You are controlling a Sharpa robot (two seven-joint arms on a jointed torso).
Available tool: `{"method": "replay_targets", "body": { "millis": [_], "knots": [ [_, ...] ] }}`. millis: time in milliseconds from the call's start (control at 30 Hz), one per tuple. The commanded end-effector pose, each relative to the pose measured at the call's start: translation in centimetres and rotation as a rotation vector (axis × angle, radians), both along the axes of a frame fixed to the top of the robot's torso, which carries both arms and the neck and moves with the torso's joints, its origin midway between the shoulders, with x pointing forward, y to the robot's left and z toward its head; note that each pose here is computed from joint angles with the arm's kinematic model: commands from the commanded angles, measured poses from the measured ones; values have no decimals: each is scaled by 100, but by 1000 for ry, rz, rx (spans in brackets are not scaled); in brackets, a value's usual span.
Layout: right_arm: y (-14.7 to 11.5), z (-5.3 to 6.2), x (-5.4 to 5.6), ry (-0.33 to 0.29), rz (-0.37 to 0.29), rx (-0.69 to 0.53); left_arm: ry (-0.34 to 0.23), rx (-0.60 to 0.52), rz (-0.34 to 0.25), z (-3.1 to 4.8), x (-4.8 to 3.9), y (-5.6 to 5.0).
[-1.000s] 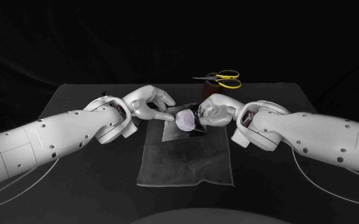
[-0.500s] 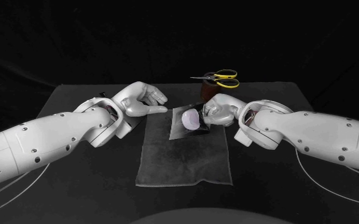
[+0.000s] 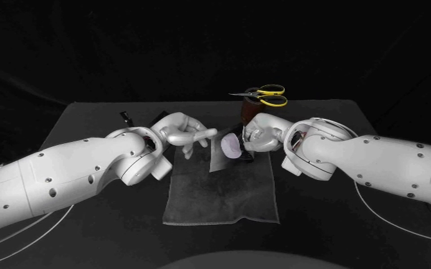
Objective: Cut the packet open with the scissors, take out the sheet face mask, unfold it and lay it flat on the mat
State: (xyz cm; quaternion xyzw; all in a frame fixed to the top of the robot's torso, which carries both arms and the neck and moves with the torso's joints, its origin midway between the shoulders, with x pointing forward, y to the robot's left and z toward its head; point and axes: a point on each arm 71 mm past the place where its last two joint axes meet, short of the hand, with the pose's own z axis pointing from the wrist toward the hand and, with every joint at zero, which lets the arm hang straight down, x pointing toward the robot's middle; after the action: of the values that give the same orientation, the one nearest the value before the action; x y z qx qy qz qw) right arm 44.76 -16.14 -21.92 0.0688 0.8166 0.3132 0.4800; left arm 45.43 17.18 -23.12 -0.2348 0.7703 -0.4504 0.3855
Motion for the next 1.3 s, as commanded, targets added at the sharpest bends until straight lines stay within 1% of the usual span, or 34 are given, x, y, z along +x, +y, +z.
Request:
{"method": "replay_targets", "body": {
  "millis": [33,267,300,467,567,633,700,833,967,1100,1300],
  "knots": [
    [54,-7,-23,0,27,-106,181,-1,16,-112,-22,-65],
    [157,13,-52,-2,48,-115,251,1,46,-194,42,-159],
    [160,13,-53,-2,49,-115,252,2,47,-196,43,-161],
    [230,23,-78,-2,68,-111,277,2,42,-225,69,-241],
    [261,29,-89,-4,76,-106,291,3,24,-234,63,-283],
    [276,34,-91,-8,76,-101,308,8,1,-243,48,-309],
    [289,40,-88,-14,74,-95,332,21,-38,-256,19,-336],
    [307,46,-88,-19,73,-86,386,25,-79,-278,-24,-350],
    [331,48,-96,-6,71,-66,421,15,-96,-288,-45,-356],
    [354,45,-99,14,63,-39,441,-11,-108,-285,-57,-377],
    [368,31,-73,37,51,-13,449,-54,-142,-265,-79,-424]
  ]
}}
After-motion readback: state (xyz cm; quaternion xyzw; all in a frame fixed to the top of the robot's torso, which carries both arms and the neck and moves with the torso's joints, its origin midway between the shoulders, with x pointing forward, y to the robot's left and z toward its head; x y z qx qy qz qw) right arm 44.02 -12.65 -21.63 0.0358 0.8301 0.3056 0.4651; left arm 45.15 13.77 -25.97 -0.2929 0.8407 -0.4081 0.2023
